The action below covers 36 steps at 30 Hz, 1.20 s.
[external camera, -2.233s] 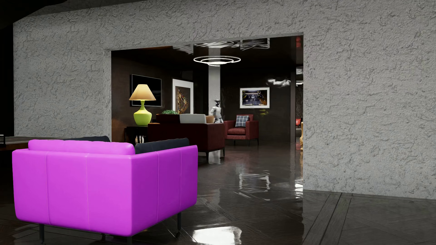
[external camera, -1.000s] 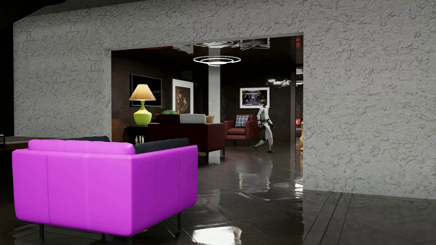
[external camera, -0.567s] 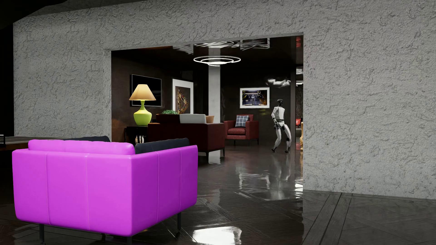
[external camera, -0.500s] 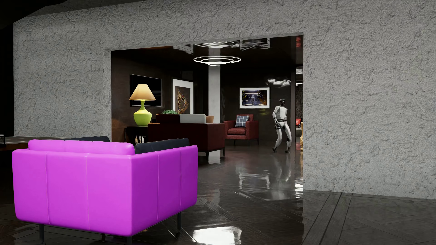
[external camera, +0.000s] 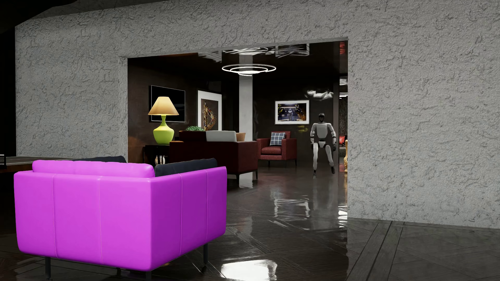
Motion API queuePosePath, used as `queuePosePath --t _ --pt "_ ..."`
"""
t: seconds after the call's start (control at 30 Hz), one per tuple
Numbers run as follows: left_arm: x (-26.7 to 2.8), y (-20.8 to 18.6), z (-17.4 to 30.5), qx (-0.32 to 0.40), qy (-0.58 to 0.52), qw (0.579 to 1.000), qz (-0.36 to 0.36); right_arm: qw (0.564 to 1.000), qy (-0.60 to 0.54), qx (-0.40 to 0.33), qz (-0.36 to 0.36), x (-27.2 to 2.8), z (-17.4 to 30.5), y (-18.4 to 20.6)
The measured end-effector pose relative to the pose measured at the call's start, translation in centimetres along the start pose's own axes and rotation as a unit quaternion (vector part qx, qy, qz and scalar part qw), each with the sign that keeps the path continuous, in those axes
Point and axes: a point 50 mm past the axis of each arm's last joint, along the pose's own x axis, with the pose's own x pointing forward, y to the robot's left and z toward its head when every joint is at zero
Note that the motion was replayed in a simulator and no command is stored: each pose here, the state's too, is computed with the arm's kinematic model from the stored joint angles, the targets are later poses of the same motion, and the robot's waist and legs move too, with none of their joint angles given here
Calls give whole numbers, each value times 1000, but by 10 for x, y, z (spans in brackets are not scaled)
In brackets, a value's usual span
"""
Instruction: Head to the purple armchair
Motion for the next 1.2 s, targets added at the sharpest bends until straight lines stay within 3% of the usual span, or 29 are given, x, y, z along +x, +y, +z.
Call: queuePosePath --t 0.1,0.2,0.33,0.43,0.57,0.73,0.87,0.93,1.0,1.07,1.2 --pt "-6 -16 -22 5 37 999 -24 998 -54 -5 -16 2 30 -14" --pt "-22 -42 -57 28 91 993 -68 982 -164 26 -91 -8 93 -70" --pt "-50 -66 -100 32 159 981 -105 920 -320 72 -214 -59 167 -158" --pt "-64 -72 -118 30 188 975 -115 880 -385 79 -266 -95 193 -193" --pt "-52 -73 -111 36 192 974 -114 917 -320 97 -218 -59 166 -160" --pt "-7 -48 3 -16 -18 998 -59 985 -130 66 -94 -2 81 -70" --pt "-4 -2 98 -23 -189 982 3 999 -39 18 -8 1 20 -3" --pt "-6 15 112 -30 -214 976 28 1000 -15 9 19 -2 3 18" --pt "0 11 91 -51 -172 983 30 999 4 0 34 -3 -7 28" --pt "6 -21 41 -57 -69 996 -10 1000 2 -13 28 -1 -3 20" --pt "-10 -62 -44 10 95 992 -84 991 -124 5 -51 0 74 -41"
